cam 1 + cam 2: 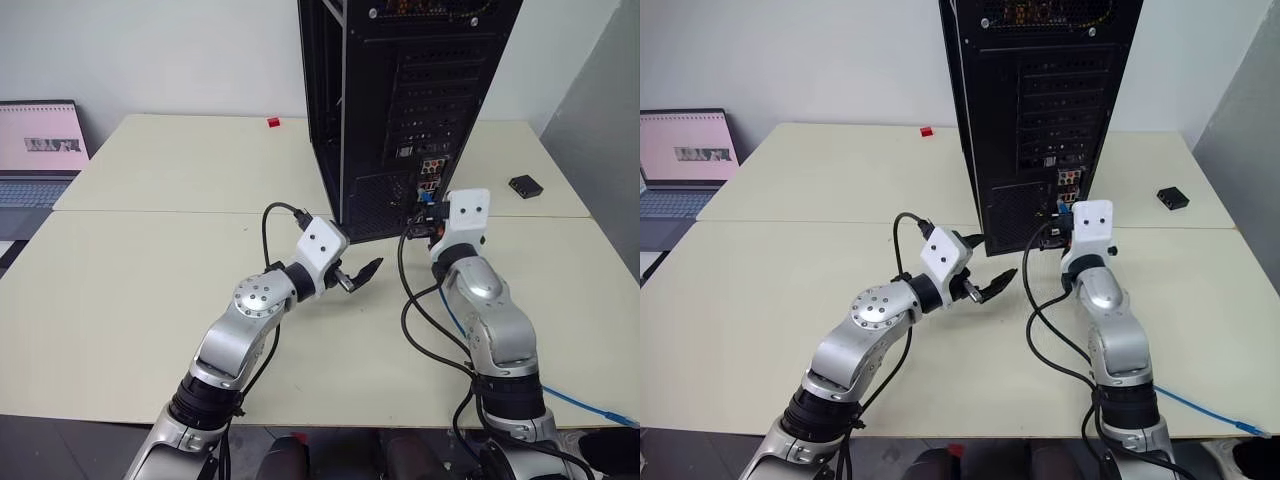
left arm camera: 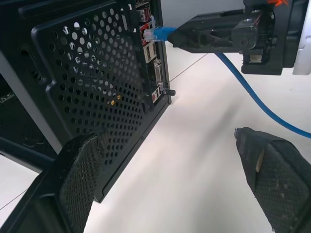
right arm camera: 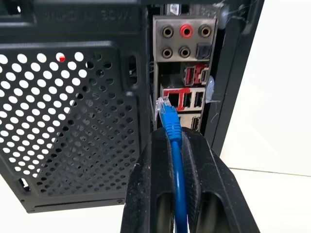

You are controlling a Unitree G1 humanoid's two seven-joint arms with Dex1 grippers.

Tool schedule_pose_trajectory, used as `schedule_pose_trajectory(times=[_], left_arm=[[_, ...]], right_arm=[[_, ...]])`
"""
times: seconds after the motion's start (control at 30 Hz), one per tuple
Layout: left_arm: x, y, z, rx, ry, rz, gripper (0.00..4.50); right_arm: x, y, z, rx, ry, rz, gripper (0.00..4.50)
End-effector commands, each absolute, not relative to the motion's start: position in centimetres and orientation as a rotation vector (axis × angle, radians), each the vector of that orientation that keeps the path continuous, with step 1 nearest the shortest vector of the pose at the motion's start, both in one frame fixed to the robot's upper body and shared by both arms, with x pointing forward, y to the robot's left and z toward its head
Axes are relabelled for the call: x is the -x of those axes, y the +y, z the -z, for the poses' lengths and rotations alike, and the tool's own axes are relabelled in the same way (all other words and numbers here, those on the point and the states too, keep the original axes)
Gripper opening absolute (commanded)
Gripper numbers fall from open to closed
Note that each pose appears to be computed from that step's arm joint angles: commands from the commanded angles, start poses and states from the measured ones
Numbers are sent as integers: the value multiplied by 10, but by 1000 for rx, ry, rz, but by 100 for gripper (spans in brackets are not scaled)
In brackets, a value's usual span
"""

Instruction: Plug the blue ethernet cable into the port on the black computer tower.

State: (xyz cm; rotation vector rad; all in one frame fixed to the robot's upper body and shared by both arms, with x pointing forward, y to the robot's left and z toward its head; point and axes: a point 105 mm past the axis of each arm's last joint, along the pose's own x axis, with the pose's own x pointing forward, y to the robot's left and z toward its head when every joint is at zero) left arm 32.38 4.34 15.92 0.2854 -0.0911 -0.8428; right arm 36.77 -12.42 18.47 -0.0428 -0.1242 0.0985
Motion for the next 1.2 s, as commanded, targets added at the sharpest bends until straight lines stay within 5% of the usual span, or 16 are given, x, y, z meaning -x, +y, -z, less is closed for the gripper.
schedule_pose_trajectory(times=[0.03, 1.2], left_arm=[[-320, 43, -179, -296, -166, 841, 443], [-318, 42, -176, -300, -162, 848, 443]], right_arm=[[-368, -127, -205, 40, -198, -84, 0], [-378, -125, -201, 46, -158, -88, 0]])
